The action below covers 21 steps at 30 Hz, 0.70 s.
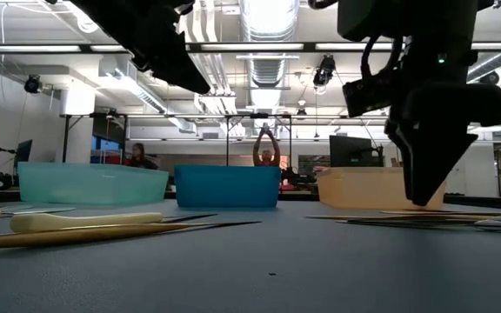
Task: Sort silverware by color (type)
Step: Put the gold table knife into the blue bin
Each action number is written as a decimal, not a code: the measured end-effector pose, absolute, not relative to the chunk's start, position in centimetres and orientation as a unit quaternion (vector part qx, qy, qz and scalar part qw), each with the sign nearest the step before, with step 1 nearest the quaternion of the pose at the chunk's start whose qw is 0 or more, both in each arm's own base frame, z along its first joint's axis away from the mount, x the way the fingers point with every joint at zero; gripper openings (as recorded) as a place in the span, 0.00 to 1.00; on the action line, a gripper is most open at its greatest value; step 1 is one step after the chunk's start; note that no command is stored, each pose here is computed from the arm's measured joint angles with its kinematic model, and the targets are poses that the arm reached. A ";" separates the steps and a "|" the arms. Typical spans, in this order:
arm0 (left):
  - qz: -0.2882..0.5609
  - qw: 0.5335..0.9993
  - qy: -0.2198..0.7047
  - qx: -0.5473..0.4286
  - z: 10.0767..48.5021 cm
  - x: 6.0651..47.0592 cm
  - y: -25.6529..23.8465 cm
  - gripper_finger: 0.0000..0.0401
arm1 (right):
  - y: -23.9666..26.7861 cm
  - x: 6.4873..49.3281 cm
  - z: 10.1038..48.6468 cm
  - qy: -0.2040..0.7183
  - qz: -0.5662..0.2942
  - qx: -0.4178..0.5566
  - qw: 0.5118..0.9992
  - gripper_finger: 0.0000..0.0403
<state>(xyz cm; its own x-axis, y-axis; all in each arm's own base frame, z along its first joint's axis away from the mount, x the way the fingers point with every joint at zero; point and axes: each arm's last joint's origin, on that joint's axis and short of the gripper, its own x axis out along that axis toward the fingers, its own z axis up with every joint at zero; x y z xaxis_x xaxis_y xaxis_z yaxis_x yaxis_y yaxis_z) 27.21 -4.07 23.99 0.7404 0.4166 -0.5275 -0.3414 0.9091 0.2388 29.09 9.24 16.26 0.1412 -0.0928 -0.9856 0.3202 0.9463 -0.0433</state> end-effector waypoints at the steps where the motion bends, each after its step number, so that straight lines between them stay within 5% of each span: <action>1: 0.203 0.930 0.298 0.065 24.0 27.2 -4.1 0.37 | 9.3 29.2 16.2 0.638 -0.136 0.090 0.753 0.38; 21: 0.201 0.930 0.299 0.070 24.0 27.2 -4.1 0.37 | 9.5 30.0 14.8 0.630 -0.139 0.080 0.760 0.36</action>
<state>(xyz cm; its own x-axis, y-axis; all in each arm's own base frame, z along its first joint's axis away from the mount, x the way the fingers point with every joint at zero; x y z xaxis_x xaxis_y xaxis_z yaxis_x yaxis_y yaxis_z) 27.20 -4.07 23.99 0.7401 0.4165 -0.5281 -0.3324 0.9091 0.2512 30.02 9.48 14.80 0.1676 -0.1105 -0.9796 0.3129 0.9483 -0.0534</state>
